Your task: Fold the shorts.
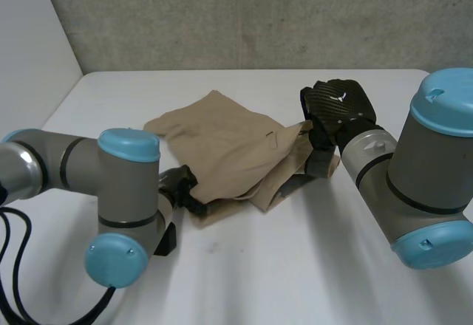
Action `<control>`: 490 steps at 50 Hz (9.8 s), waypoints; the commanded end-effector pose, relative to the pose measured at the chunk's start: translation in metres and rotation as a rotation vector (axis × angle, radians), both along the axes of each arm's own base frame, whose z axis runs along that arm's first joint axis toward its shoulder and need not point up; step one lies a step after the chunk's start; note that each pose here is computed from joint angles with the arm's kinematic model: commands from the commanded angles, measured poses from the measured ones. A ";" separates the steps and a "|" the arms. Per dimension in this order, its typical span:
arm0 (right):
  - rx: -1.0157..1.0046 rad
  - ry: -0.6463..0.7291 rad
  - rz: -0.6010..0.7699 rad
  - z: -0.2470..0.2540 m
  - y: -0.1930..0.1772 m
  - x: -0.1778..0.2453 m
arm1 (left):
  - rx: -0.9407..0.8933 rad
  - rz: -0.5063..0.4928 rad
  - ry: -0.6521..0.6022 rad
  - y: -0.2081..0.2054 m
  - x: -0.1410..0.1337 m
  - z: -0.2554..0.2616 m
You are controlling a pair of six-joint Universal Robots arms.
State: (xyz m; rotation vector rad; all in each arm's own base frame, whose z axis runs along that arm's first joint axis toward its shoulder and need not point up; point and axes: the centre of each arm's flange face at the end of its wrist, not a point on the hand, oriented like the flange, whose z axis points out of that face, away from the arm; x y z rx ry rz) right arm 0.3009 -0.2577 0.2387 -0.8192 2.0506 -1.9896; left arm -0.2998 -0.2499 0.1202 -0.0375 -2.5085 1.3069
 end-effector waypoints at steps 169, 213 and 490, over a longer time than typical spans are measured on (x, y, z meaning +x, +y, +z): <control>0.145 0.330 0.190 -0.017 -0.041 0.011 | -0.795 -0.158 -0.587 -0.037 0.010 0.109; 0.094 0.311 0.207 -0.073 -0.049 0.022 | -0.196 -0.108 -0.419 0.022 0.068 0.014; 0.337 0.246 0.011 -0.082 -0.019 -0.054 | -0.455 -0.360 -0.581 -0.046 0.055 0.041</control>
